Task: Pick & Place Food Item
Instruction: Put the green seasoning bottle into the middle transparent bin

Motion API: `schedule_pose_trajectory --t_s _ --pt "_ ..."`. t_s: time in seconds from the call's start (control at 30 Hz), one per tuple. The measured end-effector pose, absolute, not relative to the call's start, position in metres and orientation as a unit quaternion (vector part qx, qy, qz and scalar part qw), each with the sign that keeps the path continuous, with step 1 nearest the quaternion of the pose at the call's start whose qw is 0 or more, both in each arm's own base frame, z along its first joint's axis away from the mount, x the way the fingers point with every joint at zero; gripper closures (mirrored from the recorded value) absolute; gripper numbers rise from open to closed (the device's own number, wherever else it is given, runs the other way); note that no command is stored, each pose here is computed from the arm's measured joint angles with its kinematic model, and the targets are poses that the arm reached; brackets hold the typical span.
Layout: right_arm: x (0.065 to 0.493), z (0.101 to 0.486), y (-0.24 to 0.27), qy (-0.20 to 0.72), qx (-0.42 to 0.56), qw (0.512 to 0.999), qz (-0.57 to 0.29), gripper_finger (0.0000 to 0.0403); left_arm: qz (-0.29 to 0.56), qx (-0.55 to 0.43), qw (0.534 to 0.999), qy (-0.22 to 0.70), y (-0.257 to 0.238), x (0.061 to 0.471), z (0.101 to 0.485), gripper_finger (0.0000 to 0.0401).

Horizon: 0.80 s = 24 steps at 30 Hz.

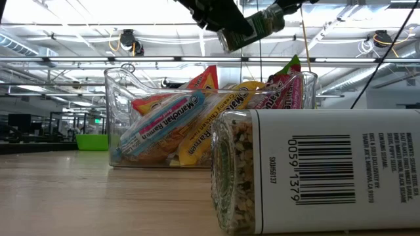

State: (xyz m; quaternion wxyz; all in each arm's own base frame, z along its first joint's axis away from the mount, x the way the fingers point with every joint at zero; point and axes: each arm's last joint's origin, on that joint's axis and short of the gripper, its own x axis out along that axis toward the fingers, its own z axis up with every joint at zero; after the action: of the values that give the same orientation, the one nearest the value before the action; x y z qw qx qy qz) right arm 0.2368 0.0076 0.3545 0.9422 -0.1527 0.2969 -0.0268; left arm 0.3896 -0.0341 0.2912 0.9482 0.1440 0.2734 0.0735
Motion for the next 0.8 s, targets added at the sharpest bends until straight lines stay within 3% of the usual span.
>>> schedule_pose_trajectory --t_s 0.43,0.8 --pt "0.215 0.321 0.011 0.183 -0.126 0.975 0.031 0.0088 0.067 0.166 0.951 0.252 -0.048 0.39 0.294 0.0193" --pt "0.202 0.316 0.011 0.138 -0.113 0.984 0.032 0.009 0.078 0.165 0.955 0.236 -0.047 0.392 0.298 0.0193"
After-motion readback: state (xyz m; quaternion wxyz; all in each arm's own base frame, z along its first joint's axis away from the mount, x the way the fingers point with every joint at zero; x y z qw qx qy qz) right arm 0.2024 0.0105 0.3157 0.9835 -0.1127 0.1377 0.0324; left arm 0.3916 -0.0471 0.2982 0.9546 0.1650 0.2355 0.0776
